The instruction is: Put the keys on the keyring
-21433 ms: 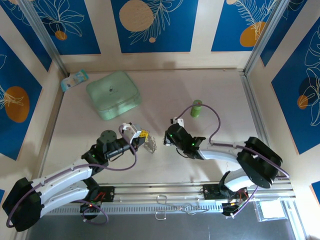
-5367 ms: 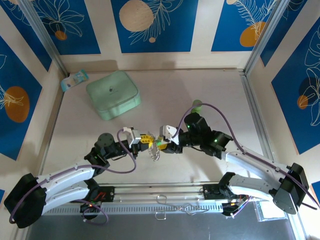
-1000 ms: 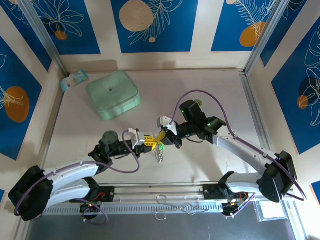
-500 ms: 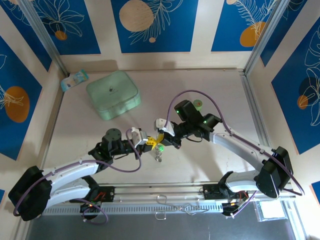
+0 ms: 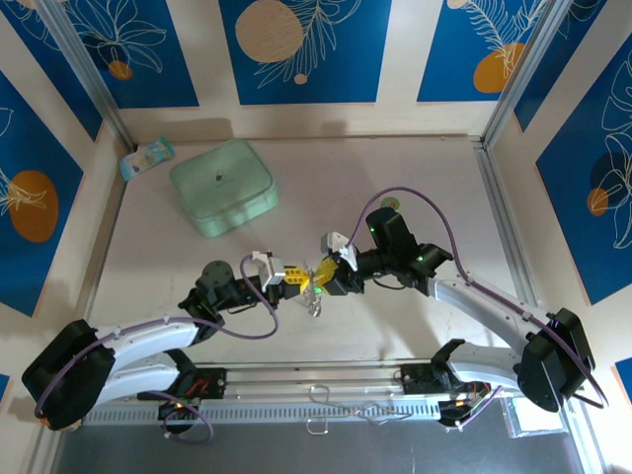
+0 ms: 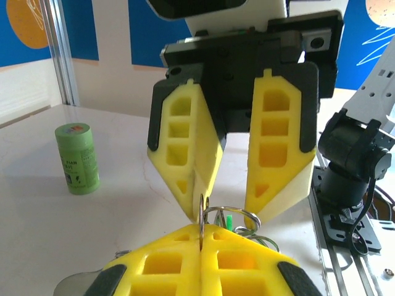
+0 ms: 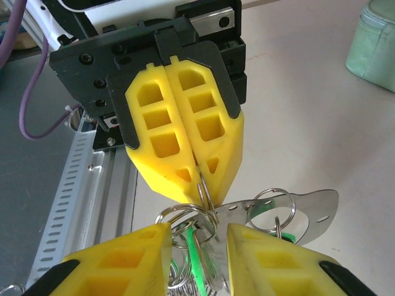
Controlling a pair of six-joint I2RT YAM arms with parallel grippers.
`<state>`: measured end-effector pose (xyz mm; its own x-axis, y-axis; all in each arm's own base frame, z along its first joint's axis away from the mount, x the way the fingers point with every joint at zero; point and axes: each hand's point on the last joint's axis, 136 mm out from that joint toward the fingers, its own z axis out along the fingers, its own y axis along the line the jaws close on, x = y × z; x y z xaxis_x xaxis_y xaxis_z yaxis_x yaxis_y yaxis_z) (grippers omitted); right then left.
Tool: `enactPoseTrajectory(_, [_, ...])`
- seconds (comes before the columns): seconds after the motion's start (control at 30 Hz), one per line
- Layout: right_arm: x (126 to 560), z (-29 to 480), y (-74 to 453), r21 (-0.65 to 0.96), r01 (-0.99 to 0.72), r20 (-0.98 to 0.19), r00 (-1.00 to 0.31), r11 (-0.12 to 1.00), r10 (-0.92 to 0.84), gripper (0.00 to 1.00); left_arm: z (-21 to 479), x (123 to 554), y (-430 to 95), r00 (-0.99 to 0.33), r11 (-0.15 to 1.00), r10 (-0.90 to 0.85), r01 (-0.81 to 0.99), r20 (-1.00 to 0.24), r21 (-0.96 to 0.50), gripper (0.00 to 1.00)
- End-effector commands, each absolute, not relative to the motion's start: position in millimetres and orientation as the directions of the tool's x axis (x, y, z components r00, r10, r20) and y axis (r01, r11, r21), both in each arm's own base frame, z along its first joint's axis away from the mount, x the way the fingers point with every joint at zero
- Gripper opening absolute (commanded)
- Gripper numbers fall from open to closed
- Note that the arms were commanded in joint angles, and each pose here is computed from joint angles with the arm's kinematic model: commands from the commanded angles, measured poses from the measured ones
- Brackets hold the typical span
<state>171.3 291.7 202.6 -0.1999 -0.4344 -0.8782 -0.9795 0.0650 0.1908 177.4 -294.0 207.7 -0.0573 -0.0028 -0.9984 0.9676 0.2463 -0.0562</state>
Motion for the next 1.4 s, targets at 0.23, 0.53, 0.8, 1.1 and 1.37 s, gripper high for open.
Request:
enactPoseTrajectory(0.23, [169.2, 214.8, 283.2, 0.176, -0.981, -0.903, -0.195, 0.085, -0.382, 0.32, 232.2, 172.0, -294.8, -0.006, 0.211, -0.105, 0.977, -0.994, -0.028, 0.0])
enactPoseTrajectory(0.53, [169.6, 212.6, 281.5, 0.168, -0.982, -0.897, -0.19, 0.089, -0.399, 0.33, 234.1, 170.7, -294.2, 0.001, 0.207, -0.106, 0.978, -0.994, -0.021, 0.0])
enactPoseTrajectory(0.8, [189.6, 225.6, 263.8, -0.029, -0.971, -0.94, -0.054, 0.236, -0.338, 0.34, 231.1, 169.0, -293.1, 0.002, 0.205, -0.1, 0.979, -0.995, -0.019, 0.0])
enactPoseTrajectory(1.1, [166.6, 185.6, 267.7, -0.213, -0.971, -0.886, 0.147, 0.106, -0.44, 0.37, 233.4, 165.7, -290.9, 0.016, 0.201, -0.107, 0.98, -0.994, -0.005, 0.0])
enactPoseTrajectory(1.37, [169.7, 186.1, 274.8, -0.247, -0.964, -0.888, 0.185, 0.098, -0.42, 0.38, 238.5, 157.0, -289.8, 0.027, 0.164, -0.118, 0.986, -0.993, 0.007, 0.0])
